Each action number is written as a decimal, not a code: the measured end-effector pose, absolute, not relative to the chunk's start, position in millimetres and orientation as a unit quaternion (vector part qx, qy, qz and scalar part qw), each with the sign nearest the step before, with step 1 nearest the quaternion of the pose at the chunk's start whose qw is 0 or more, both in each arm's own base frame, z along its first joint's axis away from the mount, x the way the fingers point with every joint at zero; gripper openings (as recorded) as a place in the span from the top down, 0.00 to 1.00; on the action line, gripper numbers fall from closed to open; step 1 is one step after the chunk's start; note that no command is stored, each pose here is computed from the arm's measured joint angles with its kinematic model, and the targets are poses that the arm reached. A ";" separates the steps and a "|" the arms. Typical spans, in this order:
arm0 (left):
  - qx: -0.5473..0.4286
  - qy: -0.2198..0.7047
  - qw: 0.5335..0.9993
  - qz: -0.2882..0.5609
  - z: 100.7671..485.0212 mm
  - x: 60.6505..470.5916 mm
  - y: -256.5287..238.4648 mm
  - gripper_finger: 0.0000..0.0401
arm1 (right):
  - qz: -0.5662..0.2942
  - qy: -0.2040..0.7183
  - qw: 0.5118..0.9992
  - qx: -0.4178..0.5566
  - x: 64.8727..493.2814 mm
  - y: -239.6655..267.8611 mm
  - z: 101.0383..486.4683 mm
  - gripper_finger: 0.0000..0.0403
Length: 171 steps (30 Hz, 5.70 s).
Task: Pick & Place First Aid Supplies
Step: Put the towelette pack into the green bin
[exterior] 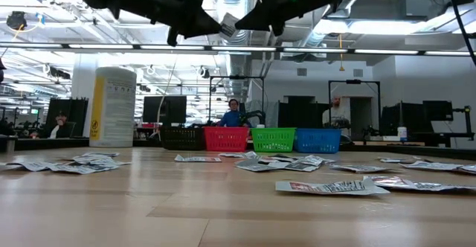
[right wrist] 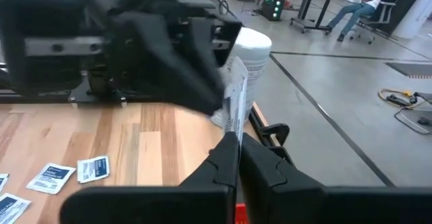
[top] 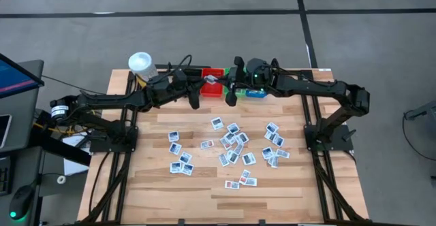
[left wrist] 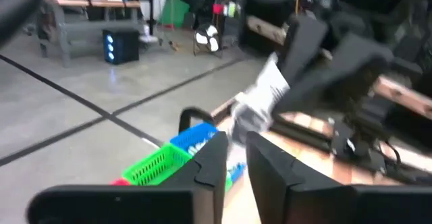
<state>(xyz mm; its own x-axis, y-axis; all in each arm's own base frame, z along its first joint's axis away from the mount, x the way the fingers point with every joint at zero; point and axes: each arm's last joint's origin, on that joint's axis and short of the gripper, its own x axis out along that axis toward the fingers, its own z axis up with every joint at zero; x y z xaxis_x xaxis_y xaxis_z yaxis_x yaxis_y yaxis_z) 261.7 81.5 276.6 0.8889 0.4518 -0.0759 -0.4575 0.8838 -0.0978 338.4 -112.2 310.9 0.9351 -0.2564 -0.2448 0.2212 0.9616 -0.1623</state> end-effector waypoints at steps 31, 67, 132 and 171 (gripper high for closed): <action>-0.077 0.084 0.966 0.233 264.1 260.1 80.5 0.77 | -0.217 0.395 0.883 0.132 316.2 -196.6 199.9 1.00; -0.109 0.157 0.944 0.271 209.7 240.4 77.6 0.77 | -0.230 0.400 0.886 0.042 299.3 -151.6 257.0 0.83; -0.107 0.117 0.945 0.286 202.2 233.1 83.3 0.77 | -0.174 0.510 0.834 0.118 189.6 10.9 138.0 0.83; -0.107 0.121 0.945 0.284 201.5 233.1 82.6 0.77 | -0.080 0.486 0.869 0.047 210.4 20.2 124.4 1.00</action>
<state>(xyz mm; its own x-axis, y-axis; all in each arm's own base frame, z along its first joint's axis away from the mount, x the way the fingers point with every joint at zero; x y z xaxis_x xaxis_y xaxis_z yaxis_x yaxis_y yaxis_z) 233.1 82.6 201.5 0.8096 0.5104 -0.2899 -0.5625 0.8158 -0.1343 210.4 20.2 124.4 0.5153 -0.0943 -0.8518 0.1854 0.9827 0.0034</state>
